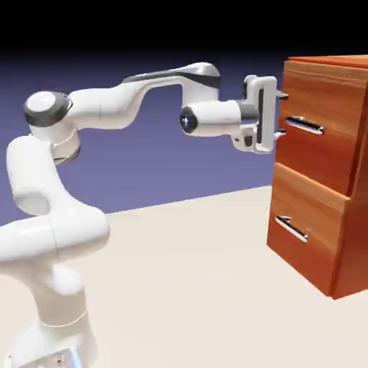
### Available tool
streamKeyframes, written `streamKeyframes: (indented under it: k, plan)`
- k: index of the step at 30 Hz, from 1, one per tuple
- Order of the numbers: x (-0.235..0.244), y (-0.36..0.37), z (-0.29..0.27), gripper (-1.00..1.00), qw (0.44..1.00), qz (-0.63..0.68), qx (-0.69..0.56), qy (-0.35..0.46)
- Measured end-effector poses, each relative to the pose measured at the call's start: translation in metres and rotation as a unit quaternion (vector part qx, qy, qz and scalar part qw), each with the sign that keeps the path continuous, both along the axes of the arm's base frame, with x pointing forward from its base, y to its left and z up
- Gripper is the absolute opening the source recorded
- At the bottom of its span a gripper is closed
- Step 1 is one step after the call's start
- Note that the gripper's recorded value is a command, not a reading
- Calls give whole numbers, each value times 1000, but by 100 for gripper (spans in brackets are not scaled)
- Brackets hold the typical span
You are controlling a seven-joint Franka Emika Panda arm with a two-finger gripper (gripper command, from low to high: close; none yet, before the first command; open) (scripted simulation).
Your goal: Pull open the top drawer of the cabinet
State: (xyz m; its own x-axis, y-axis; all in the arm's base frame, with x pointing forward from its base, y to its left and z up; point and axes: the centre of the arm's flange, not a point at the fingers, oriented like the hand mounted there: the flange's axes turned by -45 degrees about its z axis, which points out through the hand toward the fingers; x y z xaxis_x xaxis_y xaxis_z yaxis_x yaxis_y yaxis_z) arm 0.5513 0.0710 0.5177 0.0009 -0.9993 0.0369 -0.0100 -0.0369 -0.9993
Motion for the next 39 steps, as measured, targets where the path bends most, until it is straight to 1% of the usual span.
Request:
streamKeyframes:
  k: [3, 8, 9, 11, 14, 38, 39]
  plan:
    - [10, -1, -13, 0, 1000, 0, 18, -5]
    - [59, -1, -13, 0, 1000, 0, 18, -5]
    - [60, -1, -13, -100, 1000, 0, 18, -5]
    - [60, -1, -13, -100, 1000, 0, 18, -5]
    - [31, -1, -13, -100, 1000, 0, 18, -5]
    - [-225, -1, -13, -100, 1000, 0, 19, -5]
    - [-233, -1, -13, 100, 1000, 0, 19, -5]
